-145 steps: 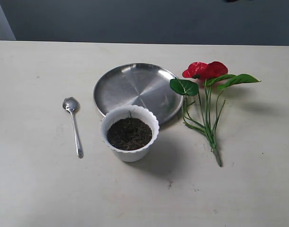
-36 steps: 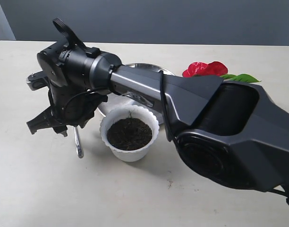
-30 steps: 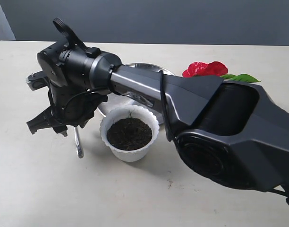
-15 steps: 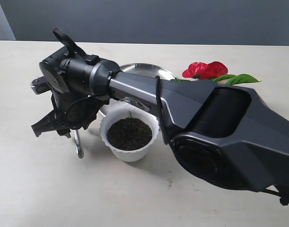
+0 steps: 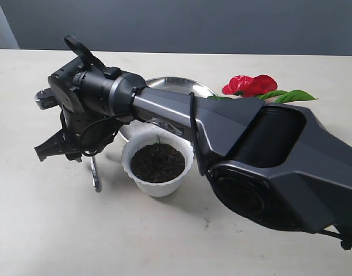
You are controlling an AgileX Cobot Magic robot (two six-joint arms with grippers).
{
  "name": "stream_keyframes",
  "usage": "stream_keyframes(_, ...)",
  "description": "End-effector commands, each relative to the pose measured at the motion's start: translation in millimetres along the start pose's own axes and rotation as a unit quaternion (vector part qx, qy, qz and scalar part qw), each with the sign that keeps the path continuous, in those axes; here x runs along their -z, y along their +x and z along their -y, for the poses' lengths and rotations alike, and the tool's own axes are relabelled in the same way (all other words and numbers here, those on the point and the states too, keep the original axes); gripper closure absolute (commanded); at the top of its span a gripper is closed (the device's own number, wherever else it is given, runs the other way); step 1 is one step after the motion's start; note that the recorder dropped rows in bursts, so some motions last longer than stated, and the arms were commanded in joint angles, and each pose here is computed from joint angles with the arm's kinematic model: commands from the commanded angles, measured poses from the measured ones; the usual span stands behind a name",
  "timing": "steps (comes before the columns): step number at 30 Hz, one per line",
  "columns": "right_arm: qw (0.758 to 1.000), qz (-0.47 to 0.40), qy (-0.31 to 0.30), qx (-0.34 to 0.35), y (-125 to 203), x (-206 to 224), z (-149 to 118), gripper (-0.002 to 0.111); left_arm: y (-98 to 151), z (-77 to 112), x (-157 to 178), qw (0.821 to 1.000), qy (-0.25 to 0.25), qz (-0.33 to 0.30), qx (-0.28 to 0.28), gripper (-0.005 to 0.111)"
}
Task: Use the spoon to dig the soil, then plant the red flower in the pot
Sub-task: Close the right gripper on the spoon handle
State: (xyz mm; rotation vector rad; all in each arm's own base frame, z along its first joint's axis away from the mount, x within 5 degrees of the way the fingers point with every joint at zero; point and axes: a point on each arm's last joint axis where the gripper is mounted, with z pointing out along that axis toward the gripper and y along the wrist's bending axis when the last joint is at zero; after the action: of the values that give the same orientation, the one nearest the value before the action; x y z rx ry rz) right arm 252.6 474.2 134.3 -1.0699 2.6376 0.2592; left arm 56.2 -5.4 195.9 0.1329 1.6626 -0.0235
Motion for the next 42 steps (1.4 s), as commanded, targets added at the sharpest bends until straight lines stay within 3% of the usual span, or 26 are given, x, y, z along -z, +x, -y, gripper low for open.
stream_keyframes(1, 1.0, 0.012, 0.007, 0.005, -3, 3, 2, 0.065, -2, 0.2, 0, 1.0, 0.003, 0.01, 0.0, 0.106)
stream_keyframes(28, 1.0, 0.022, 0.006, 0.005, -7, 16, 2, 0.065, -3, 0.2, 0, 1.0, 0.003, 0.011, 0.0, 0.106)
stream_keyframes(42, 1.0, -0.011, 0.01, 0.003, 4, -17, 3, 0.068, -2, 0.2, 0, 1.0, 0.003, 0.01, 0.0, 0.106)
